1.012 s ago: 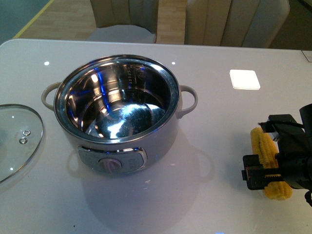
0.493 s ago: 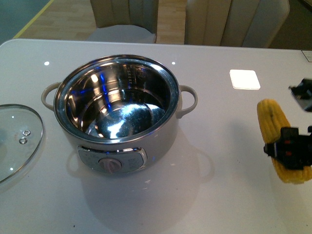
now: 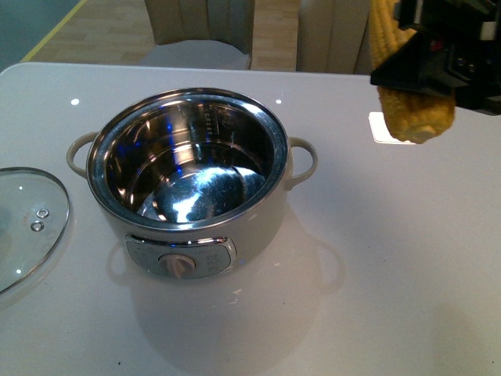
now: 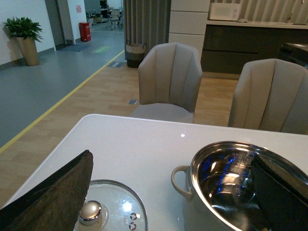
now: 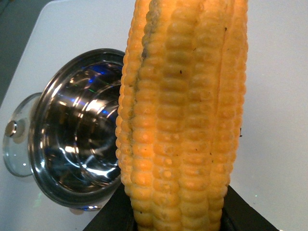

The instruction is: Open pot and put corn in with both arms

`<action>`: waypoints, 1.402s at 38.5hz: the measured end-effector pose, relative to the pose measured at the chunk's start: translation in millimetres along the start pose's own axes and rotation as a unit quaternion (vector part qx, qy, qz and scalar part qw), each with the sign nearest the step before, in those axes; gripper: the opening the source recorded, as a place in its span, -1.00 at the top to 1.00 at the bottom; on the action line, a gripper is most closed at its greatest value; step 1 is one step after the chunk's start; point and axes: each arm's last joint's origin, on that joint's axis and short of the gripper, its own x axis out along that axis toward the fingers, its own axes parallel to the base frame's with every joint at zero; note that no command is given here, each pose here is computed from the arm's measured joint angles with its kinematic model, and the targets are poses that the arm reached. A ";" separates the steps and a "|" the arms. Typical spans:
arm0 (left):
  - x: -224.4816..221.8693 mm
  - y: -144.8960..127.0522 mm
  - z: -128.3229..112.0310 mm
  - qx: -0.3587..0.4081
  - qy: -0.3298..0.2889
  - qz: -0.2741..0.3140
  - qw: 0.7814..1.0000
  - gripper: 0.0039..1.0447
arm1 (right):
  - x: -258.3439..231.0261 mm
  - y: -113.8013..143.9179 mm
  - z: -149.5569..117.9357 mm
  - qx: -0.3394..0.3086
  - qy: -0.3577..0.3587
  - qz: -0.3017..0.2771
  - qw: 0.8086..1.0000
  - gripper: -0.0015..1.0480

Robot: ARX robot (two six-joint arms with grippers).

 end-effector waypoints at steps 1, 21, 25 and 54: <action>0.0 0.0 0.0 0.000 0.000 0.000 1.000 -0.87 | 4.0 4.5 0.7 0.002 0.002 0.004 1.000 0.56; 0.0 0.0 0.0 0.000 0.000 0.000 1.000 -0.87 | 57.7 53.9 17.3 -0.004 0.035 0.020 0.999 0.56; 0.0 0.0 0.0 0.000 0.000 0.000 1.000 -0.87 | 66.0 60.8 21.8 -0.003 0.036 0.021 0.999 0.56; 0.0 0.0 0.0 0.000 0.000 0.000 1.000 -0.87 | 127.6 109.0 3.3 0.019 0.122 0.029 0.992 0.56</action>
